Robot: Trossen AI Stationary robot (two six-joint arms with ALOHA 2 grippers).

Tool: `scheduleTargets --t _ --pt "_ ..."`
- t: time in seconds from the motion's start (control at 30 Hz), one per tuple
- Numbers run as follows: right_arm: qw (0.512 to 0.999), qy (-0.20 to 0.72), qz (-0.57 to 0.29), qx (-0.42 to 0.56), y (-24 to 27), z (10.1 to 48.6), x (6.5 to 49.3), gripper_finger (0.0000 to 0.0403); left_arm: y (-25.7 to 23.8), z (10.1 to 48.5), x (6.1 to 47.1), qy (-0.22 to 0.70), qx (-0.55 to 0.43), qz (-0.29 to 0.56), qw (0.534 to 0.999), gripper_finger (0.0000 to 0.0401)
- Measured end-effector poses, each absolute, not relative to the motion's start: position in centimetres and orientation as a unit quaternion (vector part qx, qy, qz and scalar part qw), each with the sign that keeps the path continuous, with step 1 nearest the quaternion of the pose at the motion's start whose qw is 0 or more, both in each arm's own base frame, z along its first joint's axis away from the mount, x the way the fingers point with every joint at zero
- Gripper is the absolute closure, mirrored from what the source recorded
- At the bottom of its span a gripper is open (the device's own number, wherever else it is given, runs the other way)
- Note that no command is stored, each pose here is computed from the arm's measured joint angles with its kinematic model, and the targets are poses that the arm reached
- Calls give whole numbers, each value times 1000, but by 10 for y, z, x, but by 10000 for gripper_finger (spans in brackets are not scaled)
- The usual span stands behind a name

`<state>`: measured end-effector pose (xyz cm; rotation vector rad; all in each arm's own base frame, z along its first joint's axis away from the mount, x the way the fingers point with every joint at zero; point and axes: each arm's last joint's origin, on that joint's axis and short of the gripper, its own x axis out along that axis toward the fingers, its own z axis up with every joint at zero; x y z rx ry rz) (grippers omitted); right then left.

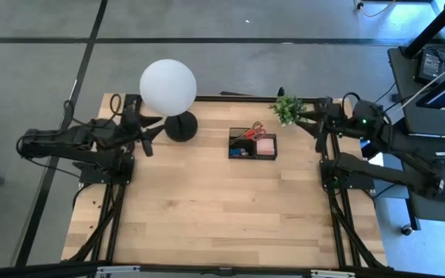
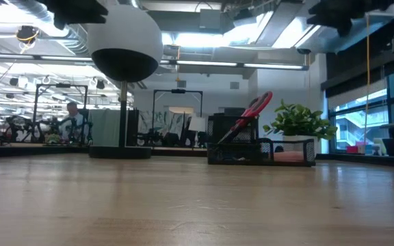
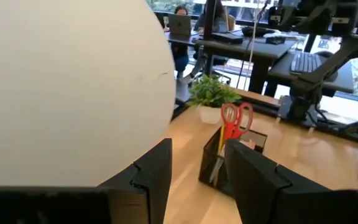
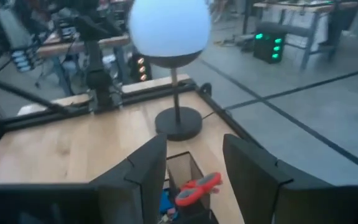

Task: Pick and place office supplies into organizer
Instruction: Return to Home Position

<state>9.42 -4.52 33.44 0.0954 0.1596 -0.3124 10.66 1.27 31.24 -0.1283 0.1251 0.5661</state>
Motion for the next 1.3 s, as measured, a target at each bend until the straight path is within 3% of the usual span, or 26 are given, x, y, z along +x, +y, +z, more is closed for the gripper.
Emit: scheduleTargets --t 0.23,0.33,0.47,0.83,1.3 --pt "983 31 -176 49 -40 294 83 240 11 312 88 48 -52 235 969 258" --pt "983 3 -180 38 -39 286 80 240 9 302 86 16 -42 187 981 258" --pt "980 -38 -192 22 -37 286 74 240 9 281 83 -15 -47 185 981 258" --pt "976 -15 -218 21 -31 278 61 240 9 244 67 -63 -77 174 980 258" --pt "969 -10 -247 22 -31 276 57 240 7 210 84 -64 -82 152 983 258"
